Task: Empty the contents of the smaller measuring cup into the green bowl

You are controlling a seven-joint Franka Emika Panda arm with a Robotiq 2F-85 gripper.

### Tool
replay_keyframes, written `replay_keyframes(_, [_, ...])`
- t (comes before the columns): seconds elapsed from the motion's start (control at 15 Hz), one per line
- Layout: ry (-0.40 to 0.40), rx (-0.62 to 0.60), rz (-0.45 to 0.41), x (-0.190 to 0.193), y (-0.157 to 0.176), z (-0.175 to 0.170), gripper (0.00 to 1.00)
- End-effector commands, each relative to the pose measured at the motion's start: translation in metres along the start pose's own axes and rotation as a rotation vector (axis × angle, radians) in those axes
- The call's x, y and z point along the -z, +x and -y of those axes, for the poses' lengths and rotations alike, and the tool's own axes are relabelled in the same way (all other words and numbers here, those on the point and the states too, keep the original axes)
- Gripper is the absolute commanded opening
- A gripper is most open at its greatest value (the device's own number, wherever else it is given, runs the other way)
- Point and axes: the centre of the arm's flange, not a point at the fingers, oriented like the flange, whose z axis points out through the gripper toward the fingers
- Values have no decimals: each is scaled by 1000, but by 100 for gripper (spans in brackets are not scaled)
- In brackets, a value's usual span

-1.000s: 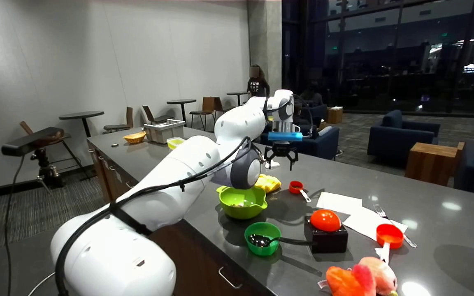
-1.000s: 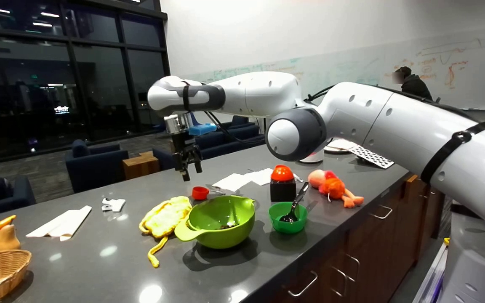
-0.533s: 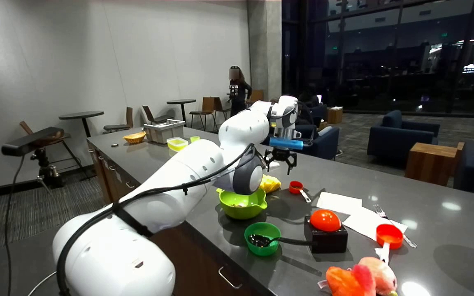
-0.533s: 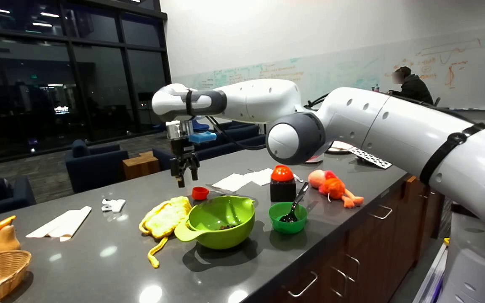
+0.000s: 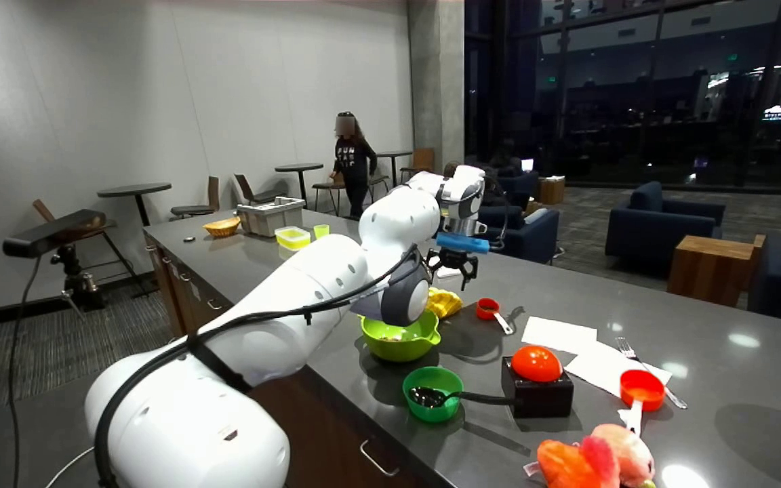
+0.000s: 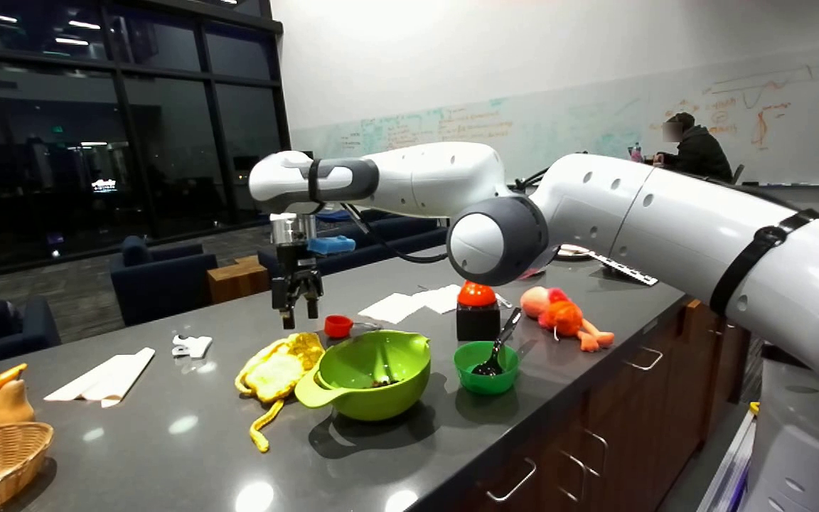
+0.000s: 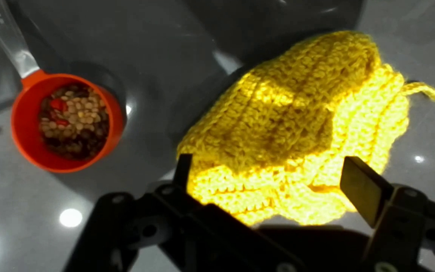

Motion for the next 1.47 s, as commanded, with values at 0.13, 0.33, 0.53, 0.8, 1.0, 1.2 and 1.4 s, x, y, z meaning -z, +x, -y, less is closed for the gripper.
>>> replay_keyframes(0.13, [56, 30, -10, -27, 19, -1, 100])
replay_keyframes(0.33, [79, 39, 3, -42, 22, 0, 100])
replay_keyframes(0.53, [85, 54, 14, -50, 23, 0, 68])
replay_keyframes(0.8, [81, 74, 14, -47, 24, 4, 36])
replay_keyframes(1.0, [74, 89, 23, -44, 27, 7, 13])
replay_keyframes(1.2, [56, 115, 37, -32, 30, 14, 1])
replay_keyframes(1.4, [32, 141, 47, -8, 32, 22, 3])
